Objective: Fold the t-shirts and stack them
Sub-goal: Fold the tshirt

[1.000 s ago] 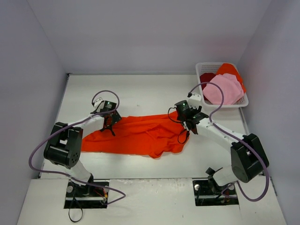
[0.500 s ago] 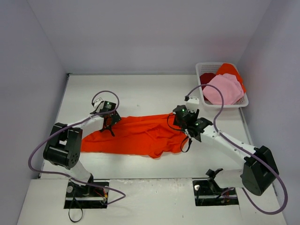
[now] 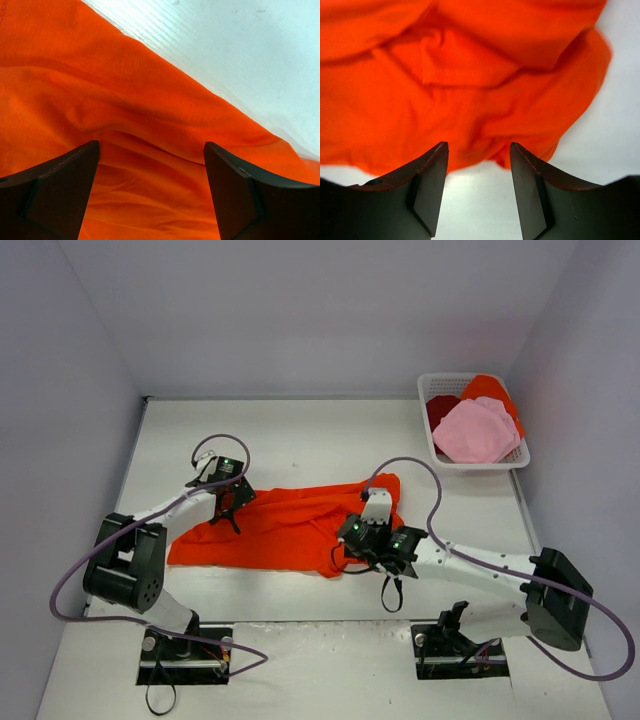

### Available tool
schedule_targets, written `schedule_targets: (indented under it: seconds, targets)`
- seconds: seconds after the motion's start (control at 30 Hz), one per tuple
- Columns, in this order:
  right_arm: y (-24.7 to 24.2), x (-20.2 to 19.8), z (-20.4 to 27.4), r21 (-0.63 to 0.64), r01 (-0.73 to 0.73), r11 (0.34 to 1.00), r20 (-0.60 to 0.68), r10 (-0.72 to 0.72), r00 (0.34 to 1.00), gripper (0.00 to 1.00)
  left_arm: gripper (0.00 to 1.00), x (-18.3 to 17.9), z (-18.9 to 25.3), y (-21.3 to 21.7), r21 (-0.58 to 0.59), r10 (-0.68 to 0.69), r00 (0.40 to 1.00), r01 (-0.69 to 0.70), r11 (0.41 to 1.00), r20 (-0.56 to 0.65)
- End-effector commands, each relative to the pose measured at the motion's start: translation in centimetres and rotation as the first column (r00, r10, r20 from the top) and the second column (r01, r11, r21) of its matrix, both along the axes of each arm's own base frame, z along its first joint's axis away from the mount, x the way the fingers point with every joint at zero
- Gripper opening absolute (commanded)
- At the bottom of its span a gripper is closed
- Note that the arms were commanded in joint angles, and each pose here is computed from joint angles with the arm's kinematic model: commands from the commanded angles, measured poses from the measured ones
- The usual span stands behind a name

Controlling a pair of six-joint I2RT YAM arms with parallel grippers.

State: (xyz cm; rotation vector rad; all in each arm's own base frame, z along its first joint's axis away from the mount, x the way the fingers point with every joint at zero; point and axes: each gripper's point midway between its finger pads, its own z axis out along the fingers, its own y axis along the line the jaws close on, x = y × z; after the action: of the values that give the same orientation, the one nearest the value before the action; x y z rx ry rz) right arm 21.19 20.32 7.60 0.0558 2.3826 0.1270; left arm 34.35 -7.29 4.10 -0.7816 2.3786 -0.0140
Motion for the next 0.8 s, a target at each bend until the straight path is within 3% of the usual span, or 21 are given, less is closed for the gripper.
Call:
schedule_targets:
  seconds: [0.0,0.4,0.77]
  targets:
    - [1.1,-2.2,-0.5,0.043,0.025,0.999,-0.012,-0.024,1.0,0.49,0.8,0.3,1.8,0.3,-0.009,0.012,0.999,-0.012,1.0,0.045]
    - [6.6,-6.2,-2.8,-0.015,-0.079,0.997,-0.031,0.078,0.996,0.46,0.8,-0.1,1.8,0.6,-0.004,0.018,0.999,-0.018,1.0,0.044]
    - [6.6,-6.0,-3.4,-0.044,-0.067,0.997,-0.012,0.067,0.998,0.45,0.8,-0.3,1.1,0.6,-0.003,0.016,0.999,-0.016,1.0,0.033]
